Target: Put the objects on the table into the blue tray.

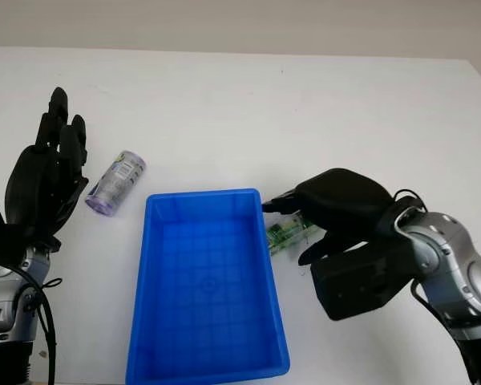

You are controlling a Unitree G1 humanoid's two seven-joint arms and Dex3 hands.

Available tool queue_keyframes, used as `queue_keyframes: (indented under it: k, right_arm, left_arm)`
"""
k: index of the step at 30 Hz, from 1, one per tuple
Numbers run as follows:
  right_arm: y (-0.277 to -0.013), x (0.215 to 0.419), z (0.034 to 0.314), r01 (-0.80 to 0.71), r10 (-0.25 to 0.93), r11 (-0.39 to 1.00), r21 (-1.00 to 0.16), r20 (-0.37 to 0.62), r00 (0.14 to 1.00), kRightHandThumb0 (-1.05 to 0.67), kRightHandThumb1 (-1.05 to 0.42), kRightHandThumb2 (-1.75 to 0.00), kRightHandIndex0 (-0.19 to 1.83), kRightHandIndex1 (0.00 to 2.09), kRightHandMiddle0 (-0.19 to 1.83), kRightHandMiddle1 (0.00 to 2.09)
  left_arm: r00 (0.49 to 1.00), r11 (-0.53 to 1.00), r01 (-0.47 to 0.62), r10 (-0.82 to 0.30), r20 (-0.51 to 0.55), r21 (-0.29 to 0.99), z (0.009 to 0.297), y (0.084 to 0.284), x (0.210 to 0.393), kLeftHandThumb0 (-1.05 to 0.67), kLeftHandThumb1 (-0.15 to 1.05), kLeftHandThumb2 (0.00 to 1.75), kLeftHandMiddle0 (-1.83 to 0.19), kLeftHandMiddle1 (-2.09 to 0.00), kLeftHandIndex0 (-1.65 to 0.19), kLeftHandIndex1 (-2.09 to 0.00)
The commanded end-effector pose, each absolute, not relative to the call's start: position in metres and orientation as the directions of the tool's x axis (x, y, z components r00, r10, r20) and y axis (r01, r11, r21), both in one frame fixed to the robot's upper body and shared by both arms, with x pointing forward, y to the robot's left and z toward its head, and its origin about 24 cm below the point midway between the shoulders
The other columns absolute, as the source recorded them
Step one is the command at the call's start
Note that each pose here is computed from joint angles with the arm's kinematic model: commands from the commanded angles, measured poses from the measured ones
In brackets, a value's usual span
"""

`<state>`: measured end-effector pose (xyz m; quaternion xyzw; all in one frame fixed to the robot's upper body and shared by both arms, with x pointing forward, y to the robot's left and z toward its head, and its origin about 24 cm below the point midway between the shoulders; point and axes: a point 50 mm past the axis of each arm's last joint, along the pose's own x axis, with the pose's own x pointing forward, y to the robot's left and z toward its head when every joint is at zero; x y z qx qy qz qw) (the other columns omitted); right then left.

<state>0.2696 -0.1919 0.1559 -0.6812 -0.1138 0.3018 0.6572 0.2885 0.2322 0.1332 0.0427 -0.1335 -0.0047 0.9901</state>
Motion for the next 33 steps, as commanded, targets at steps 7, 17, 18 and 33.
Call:
queue_keyframes:
  k: [7,17,18,33]
  right_arm:
    - [-0.194,0.263,0.129,-0.058,0.605,-0.263,-0.963,-0.212,0.767,-0.55,-0.82,-0.06,0.63,1.62,0.68,1.38]
    - [-0.207,0.272,0.121,0.111,0.621,-0.281,-0.953,-0.093,0.778,-0.55,-1.05,-0.13,0.88,2.07,0.77,1.69]
    - [-0.21,0.275,0.121,0.123,0.615,-0.278,-0.953,-0.078,0.785,-0.54,-1.05,-0.14,0.86,2.08,0.75,1.76]
    - [-0.263,0.332,0.161,0.307,0.4,-0.398,-0.864,0.138,0.906,-0.58,-1.03,-0.06,0.92,2.09,0.59,2.09]
  left_arm:
    - [0.962,0.996,0.003,-0.028,0.273,0.09,0.137,0.234,0.29,-0.78,1.05,0.66,0.19,0.0,0.19,0.0]
    - [0.961,0.996,0.016,-0.038,0.273,0.084,0.136,0.235,0.291,-0.78,1.05,0.65,0.19,0.0,0.19,0.0]
    - [0.962,0.996,0.017,-0.039,0.272,0.083,0.136,0.235,0.291,-0.78,1.05,0.64,0.19,0.0,0.19,0.0]
    - [0.961,0.996,0.014,-0.039,0.272,0.093,0.135,0.234,0.291,-0.77,1.05,0.65,0.19,0.0,0.19,0.0]
